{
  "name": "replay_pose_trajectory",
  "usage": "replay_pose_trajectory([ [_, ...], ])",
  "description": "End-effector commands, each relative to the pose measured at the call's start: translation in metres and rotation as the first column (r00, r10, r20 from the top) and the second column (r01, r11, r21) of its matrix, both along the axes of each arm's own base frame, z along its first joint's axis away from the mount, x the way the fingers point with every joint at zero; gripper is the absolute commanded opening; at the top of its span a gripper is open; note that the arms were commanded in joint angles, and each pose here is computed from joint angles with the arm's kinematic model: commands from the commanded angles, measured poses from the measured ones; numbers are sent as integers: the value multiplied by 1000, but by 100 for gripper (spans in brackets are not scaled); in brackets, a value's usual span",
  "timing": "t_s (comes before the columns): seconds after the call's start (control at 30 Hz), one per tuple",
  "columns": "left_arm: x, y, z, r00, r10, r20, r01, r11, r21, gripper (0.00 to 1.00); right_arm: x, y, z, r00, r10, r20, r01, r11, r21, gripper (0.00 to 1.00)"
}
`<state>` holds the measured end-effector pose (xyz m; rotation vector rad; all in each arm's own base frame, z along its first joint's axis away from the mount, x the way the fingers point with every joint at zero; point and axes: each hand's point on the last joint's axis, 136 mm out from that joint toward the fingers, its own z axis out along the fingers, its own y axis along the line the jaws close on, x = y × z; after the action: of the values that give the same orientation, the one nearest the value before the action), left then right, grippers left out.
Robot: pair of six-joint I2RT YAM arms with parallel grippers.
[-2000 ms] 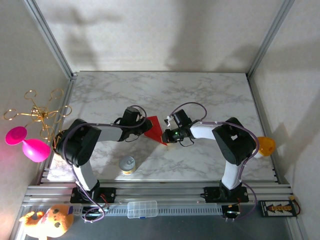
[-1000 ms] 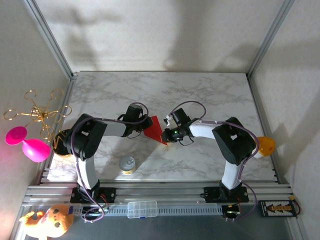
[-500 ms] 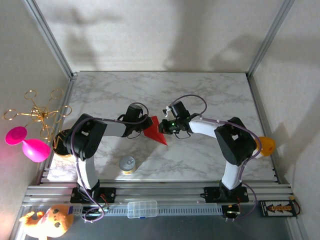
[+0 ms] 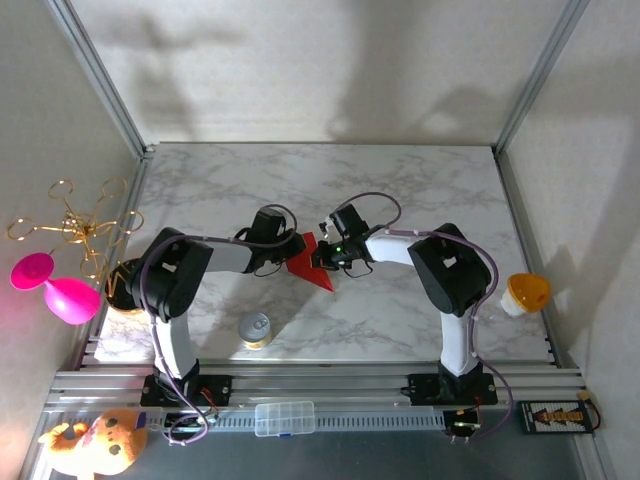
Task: Fold a paper plane with a square sheet of paper (pick it up from the middle)
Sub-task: Fourth fold the wing at the center of the table.
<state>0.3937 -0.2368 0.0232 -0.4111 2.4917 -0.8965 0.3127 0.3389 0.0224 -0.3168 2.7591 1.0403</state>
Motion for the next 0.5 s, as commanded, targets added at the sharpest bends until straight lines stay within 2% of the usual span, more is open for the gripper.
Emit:
replay_pose_trajectory([
  [0.0,-14,-2,12,999,-47,-11,47,998,-30,20,-11,-7,-17,999,0,-43,-2,998,-56,3],
  [0.17,-17,-12,33,996,-80,43,84,993,-81,22,-13,-11,-21,998,-6,-56,2,997,-77,4],
  [0.47,-23,-6,-1,997,-66,-37,65,998,-29,17,-8,-8,-8,999,-14,-35,12,998,-62,4],
])
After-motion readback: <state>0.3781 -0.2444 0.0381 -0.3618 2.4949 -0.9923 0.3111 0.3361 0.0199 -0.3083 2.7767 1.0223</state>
